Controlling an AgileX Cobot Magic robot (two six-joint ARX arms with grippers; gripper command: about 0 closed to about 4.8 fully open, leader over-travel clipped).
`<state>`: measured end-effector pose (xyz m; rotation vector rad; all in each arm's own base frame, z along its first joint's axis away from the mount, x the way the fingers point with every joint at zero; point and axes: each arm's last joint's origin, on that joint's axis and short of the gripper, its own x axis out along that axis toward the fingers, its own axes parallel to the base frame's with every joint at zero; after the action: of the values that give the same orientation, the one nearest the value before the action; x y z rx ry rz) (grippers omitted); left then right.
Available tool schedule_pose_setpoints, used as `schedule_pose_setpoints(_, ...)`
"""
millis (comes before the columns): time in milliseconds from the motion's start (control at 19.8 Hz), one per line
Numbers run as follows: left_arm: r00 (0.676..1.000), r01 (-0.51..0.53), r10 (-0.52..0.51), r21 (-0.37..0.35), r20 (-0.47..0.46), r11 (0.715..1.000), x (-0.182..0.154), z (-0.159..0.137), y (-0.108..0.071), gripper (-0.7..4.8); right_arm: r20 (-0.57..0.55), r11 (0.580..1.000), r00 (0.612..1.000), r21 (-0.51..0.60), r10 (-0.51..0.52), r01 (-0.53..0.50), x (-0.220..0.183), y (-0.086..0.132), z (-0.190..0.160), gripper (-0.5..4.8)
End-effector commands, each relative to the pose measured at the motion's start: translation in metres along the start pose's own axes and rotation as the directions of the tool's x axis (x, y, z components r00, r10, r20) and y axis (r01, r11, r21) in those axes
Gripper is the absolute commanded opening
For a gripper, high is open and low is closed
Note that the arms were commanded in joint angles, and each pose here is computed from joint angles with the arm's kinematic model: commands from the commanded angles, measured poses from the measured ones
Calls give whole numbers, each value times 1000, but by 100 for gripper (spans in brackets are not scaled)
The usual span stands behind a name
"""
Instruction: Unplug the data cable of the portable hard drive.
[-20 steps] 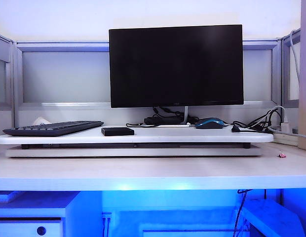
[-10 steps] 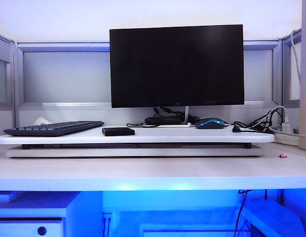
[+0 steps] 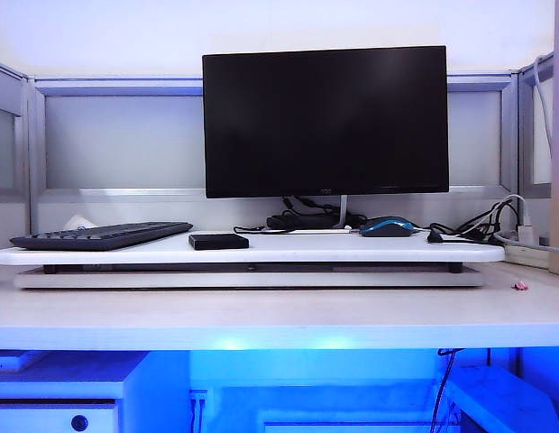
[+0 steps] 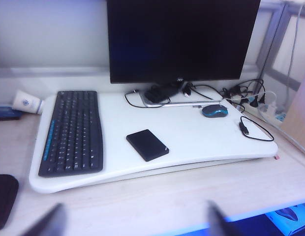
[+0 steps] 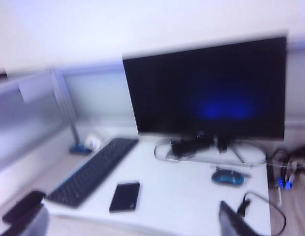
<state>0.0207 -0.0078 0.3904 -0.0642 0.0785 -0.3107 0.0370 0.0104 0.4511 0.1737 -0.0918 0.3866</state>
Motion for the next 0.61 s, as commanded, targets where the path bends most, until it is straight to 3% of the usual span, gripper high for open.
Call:
schedule_pose_setpoints(51,998,-11,7,-62,-65,998,-5,-35,2,339,-62,999,998,42,-20,22,-5,-5,-33,430)
schedule_pose_setpoints(152,996,-17,9,-84,-94,996,-11,-67,3,339,-118,998,993,67,10,-2,-12,-7,-62,430)
schedule_pose_setpoints(253,997,-32,24,-114,-71,993,-18,-95,4,334,-67,998,998,60,1,3,-34,-3,-86,430)
schedule_pose_setpoints(304,989,-45,27,-118,-147,992,-15,-103,5,335,-46,998,999,57,-28,31,-40,-3,-95,430)
schedule_pose_setpoints(405,991,-45,32,-100,-127,994,-12,-104,6,334,-31,996,998,68,-54,56,-59,-2,-123,430)
schedule_pose_setpoints(506,994,-42,30,-113,-105,993,-5,-106,7,331,-157,990,985,109,-70,88,-48,-11,-144,430)
schedule_pose_setpoints(607,997,-48,40,-118,-69,992,4,-109,9,300,-174,990,983,113,-67,87,-39,-17,-158,429)
